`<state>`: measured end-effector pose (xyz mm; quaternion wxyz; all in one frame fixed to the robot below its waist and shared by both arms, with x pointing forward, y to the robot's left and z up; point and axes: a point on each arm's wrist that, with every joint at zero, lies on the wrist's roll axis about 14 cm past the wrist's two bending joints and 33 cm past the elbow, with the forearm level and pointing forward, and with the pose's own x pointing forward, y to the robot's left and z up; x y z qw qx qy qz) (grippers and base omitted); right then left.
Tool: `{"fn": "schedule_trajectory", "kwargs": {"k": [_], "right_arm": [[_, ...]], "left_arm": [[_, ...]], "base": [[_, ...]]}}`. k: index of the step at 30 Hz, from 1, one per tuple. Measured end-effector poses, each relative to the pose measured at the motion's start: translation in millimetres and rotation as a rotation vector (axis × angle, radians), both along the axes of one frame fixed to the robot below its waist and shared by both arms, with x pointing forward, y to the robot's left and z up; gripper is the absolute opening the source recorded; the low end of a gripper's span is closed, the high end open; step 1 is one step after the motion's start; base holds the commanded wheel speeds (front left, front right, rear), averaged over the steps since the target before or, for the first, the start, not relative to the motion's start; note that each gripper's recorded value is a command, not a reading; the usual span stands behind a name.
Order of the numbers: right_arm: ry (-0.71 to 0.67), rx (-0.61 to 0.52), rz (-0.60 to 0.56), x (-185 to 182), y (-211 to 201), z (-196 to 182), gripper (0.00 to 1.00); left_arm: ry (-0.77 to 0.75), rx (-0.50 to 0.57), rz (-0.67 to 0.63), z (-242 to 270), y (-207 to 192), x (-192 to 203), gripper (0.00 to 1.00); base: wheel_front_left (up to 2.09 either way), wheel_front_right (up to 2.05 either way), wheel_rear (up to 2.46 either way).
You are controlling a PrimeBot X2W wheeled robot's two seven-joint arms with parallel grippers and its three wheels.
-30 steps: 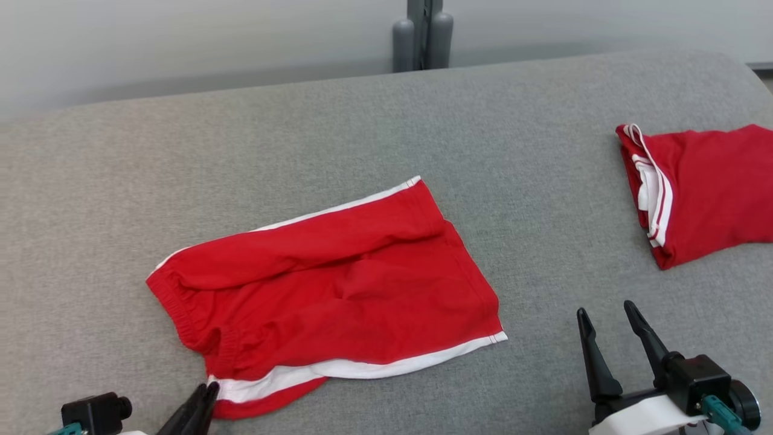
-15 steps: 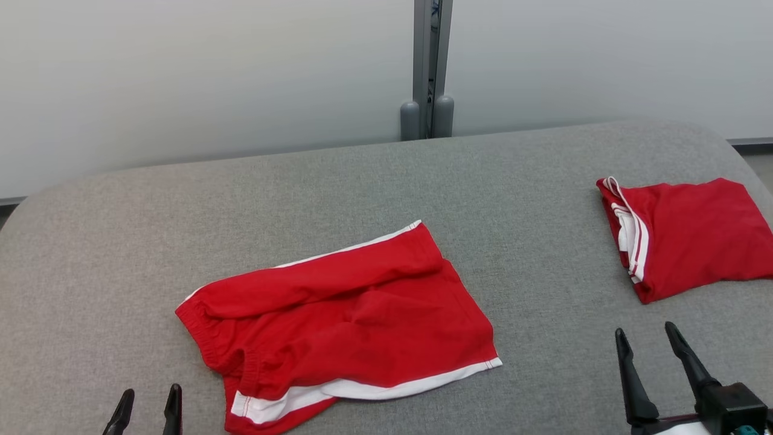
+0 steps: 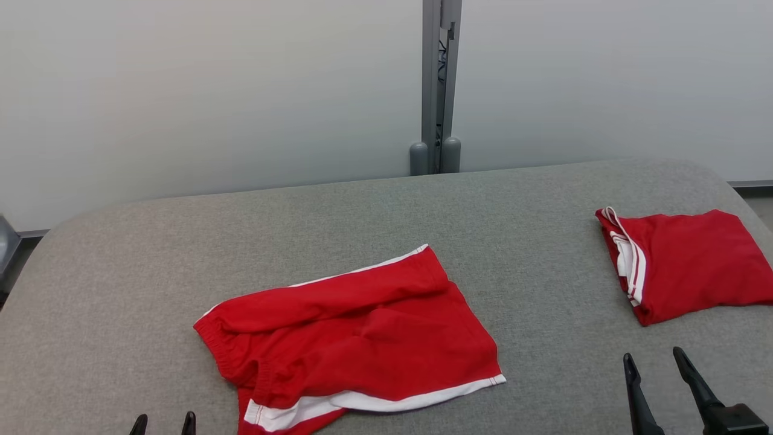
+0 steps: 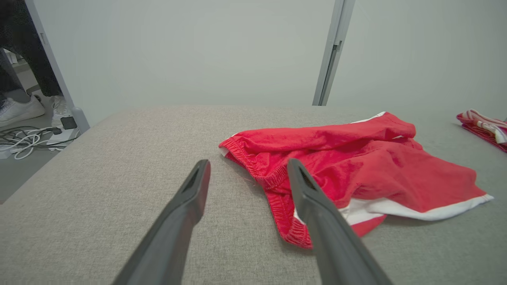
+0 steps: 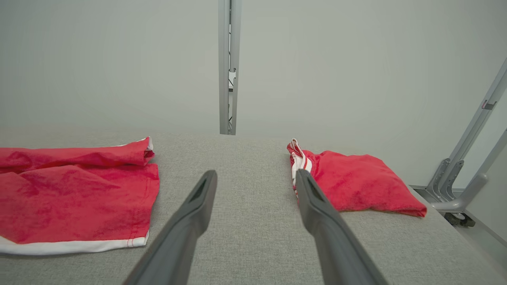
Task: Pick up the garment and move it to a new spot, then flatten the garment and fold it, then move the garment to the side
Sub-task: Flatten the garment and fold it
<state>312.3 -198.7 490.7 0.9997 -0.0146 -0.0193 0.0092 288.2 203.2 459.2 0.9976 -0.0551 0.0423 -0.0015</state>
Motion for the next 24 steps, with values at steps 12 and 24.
{"fn": "schedule_trajectory", "kwargs": {"k": [12, 24], "right_arm": [[0.008, 0.015, 0.065, 6.8, 23.2, -2.3, 1.0], [0.128, 0.046, 0.235, 18.1, 65.7, -20.1, 1.0]], "left_arm": [[-0.014, -0.011, 0.018, -0.2, 6.2, 4.4, 1.0], [0.139, -0.02, -0.128, -15.4, -22.1, 15.9, 1.0]], "base": [[0.0, 0.0, 0.0], [0.0, 0.0, 0.0]]}}
